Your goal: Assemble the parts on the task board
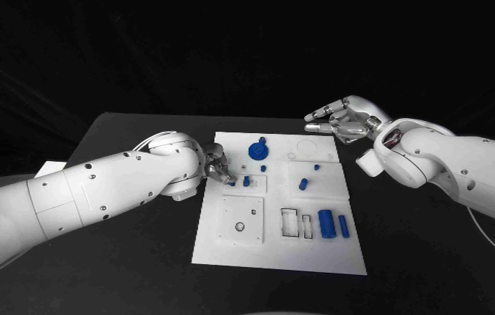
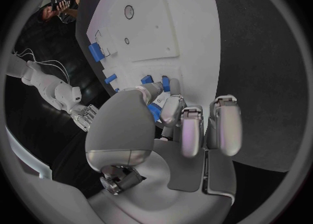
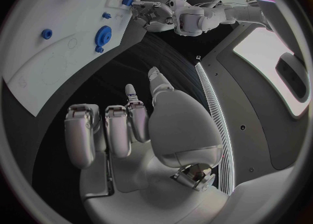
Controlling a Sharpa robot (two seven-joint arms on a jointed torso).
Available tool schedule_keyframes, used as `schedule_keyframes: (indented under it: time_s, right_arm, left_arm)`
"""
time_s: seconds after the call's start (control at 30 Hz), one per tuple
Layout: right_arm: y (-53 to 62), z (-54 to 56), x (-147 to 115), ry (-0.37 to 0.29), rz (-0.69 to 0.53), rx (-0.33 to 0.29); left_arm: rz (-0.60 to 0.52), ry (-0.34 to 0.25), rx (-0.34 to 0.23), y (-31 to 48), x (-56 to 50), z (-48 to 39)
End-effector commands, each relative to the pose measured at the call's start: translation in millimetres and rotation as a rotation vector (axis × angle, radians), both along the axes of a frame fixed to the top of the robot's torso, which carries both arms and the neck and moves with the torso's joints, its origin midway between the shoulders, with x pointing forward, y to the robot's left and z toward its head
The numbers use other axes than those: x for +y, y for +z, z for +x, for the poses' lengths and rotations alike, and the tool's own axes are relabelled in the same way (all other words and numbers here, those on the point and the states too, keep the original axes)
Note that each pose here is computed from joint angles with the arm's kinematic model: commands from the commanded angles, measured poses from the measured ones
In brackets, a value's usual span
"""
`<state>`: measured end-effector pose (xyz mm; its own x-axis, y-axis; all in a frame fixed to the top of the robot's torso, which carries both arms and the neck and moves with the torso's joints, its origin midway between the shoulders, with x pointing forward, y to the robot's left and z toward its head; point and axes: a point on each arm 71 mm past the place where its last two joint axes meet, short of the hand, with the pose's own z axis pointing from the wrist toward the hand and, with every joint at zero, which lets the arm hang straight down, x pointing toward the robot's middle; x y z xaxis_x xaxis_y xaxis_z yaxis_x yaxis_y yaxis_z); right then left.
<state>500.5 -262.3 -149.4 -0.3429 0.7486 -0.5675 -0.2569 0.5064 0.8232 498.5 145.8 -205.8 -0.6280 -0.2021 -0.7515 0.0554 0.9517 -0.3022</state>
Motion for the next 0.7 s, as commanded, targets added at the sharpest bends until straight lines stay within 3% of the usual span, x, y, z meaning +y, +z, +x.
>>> schedule_keyframes:
  time_s: [0.03,0.4,0.7]
  right_arm:
    - [-0.4,-0.6,1.7,0.019,0.003,0.002]
    - [-0.8,-0.5,2.3,0.021,0.003,0.003]
    - [-0.9,-0.5,3.1,0.022,0.004,0.002]
  left_arm:
    - [0.021,-0.014,0.030,-4.2,-0.2,-2.2]
    - [0.022,-0.010,0.033,-4.9,-1.4,-0.5]
    - [0.033,0.002,0.073,-8.4,-3.1,1.6]
